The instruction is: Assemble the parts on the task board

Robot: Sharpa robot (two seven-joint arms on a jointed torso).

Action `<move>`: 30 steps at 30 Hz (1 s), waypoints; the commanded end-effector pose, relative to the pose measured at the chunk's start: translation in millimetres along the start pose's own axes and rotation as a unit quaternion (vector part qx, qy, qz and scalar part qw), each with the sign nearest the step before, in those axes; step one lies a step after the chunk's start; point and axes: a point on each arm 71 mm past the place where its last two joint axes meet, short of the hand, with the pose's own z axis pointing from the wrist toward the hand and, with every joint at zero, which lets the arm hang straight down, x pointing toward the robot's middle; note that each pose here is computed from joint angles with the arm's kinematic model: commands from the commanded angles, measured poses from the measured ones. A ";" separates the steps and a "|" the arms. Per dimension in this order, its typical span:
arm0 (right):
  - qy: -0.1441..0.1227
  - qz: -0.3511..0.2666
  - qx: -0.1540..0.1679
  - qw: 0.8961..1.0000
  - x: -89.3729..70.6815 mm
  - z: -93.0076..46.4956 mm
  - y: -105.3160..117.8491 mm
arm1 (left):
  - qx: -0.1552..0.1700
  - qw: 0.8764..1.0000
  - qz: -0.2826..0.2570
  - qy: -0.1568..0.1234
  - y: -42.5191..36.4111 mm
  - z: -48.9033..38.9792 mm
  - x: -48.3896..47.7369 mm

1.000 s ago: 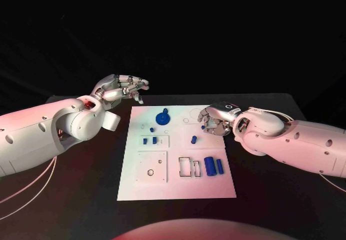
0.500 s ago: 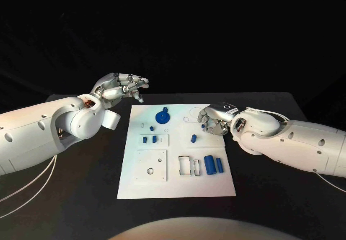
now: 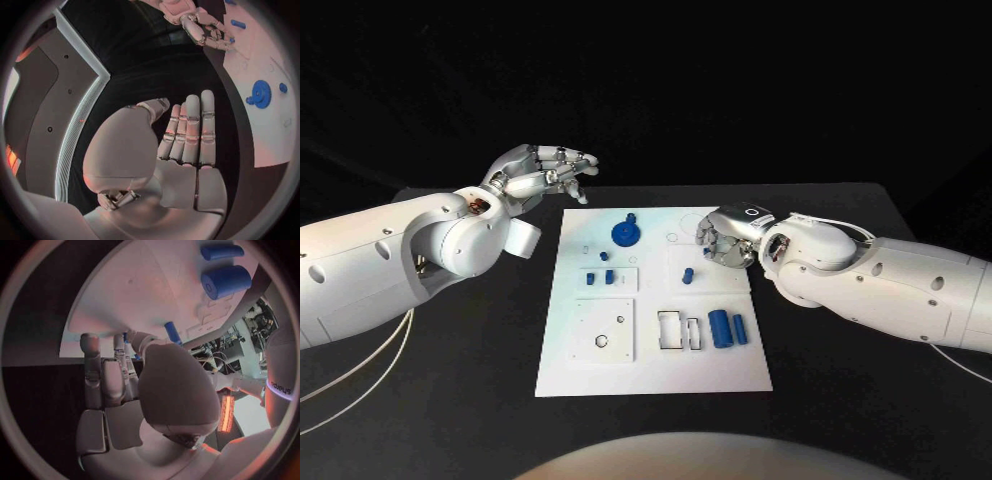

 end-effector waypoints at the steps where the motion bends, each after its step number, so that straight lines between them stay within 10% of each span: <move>1: 0.029 -0.012 0.002 1.000 10.5 -1.0 1.4 | 0.003 1.000 0.003 0.007 -1.0 0.0 2.1; 30: 0.059 -0.060 0.016 0.996 19.2 -1.1 2.9 | -0.004 0.999 0.021 0.026 -0.3 -0.4 4.7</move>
